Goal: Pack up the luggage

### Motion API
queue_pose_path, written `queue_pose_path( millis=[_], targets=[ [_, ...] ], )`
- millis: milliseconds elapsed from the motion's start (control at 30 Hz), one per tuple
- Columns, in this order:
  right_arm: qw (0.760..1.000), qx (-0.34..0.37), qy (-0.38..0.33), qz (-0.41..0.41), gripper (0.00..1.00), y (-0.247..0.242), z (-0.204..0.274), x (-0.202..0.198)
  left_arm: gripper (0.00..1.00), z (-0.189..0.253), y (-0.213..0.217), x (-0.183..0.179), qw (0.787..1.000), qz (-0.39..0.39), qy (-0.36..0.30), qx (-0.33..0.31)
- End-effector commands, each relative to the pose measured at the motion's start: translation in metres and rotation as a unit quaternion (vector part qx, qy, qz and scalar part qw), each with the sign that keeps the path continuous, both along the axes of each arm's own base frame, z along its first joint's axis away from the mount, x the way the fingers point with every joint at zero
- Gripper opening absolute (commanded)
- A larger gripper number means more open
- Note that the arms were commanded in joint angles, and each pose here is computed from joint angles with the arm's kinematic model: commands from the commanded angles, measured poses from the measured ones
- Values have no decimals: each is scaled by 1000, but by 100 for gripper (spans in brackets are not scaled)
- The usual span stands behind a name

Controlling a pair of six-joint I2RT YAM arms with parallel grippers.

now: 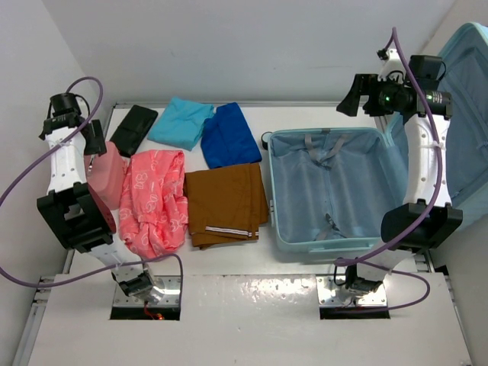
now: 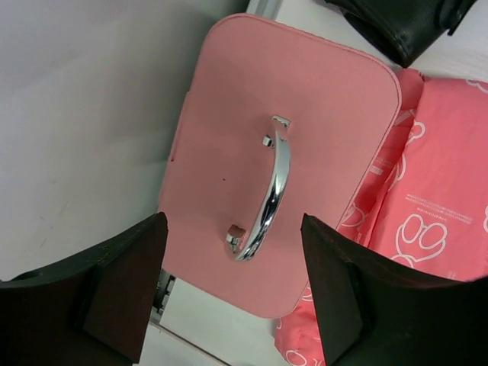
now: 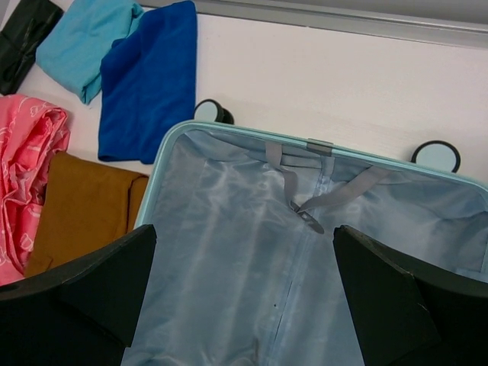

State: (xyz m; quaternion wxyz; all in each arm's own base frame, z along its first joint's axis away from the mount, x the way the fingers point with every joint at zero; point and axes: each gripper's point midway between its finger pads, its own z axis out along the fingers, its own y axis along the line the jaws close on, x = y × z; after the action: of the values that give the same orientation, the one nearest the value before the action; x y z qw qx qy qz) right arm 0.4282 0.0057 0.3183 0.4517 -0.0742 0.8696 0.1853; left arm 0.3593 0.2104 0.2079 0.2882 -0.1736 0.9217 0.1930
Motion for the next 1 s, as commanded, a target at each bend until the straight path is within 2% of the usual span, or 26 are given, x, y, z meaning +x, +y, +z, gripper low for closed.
queue_pose_path(
  millis=[0,133,233,333,533,633,800,967],
  targets=[
    [1000,-3,-5,8,99,2,0,3,76,1,0,11,999,-25,-23,-10],
    [1000,-3,-3,7,99,1,-1,4,74,-14,2,16,999,-25,-13,-15],
    [1000,-2,-2,7,99,2,-1,5,66,-30,5,16,1000,-21,5,-19],
    [1000,-2,-2,6,99,1,-2,6,50,-39,11,16,1000,-14,14,-19],
    [1000,2,-1,15,99,4,-4,4,38,-47,13,13,999,-11,29,-15],
    [999,6,-12,37,99,12,-4,1,28,-42,16,11,1000,-14,23,-13],
    [997,-16,-28,73,99,30,-7,-9,30,-28,16,-11,1000,-13,21,-20],
    [996,-24,-22,81,99,35,-11,-8,38,-40,15,-26,999,-19,31,-38]
  ],
)
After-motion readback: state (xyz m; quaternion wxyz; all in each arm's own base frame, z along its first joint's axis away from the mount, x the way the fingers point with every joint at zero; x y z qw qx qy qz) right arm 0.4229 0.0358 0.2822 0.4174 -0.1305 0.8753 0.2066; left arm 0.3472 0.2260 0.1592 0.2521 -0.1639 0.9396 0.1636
